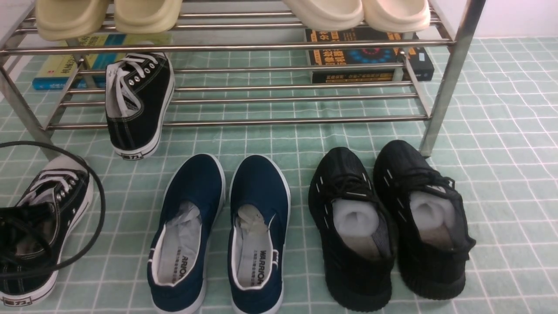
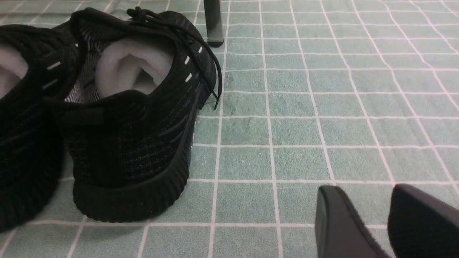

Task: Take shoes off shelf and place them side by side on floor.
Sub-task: 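Set the held shoe down on the floor in front of the rack with the left gripper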

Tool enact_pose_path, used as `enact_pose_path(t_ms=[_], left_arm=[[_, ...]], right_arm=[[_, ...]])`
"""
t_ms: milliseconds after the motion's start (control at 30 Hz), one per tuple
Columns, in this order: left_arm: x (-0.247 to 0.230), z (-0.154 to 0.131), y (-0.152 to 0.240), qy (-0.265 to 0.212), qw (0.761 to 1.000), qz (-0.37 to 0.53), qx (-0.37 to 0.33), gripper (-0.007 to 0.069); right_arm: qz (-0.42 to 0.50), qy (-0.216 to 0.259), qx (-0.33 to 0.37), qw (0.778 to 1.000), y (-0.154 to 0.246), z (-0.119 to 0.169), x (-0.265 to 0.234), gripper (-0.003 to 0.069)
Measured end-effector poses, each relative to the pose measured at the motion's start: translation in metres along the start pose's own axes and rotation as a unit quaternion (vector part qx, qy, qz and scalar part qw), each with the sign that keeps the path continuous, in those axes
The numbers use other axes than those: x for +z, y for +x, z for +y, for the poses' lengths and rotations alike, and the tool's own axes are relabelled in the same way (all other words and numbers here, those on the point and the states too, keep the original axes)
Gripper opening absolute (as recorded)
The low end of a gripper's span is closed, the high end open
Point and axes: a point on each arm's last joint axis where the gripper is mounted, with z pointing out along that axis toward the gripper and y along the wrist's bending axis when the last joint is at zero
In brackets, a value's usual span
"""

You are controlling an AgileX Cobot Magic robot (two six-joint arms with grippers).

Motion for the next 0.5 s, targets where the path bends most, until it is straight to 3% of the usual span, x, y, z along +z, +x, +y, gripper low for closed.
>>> enact_pose_path(t_ms=[167,333,433,500], left_arm=[[0.001,0.000,-0.001,-0.006,1.000,-0.002,0.011,0.0095],[-0.005,0.002,-0.009,-0.024,1.000,-0.005,0.003,0.0206],[-0.024,0.008,-0.026,-0.053,0.998,-0.015,-0.026,0.0311],[-0.036,0.011,-0.034,-0.062,0.997,-0.019,-0.033,0.0335]], right_arm=[[0.000,0.000,0.000,1.000,0.000,0.000,0.000,0.0239],[0.000,0.000,0.000,1.000,0.000,0.000,0.000,0.0239],[0.000,0.000,0.000,1.000,0.000,0.000,0.000,0.0239],[0.000,0.000,0.000,1.000,0.000,0.000,0.000,0.0239]])
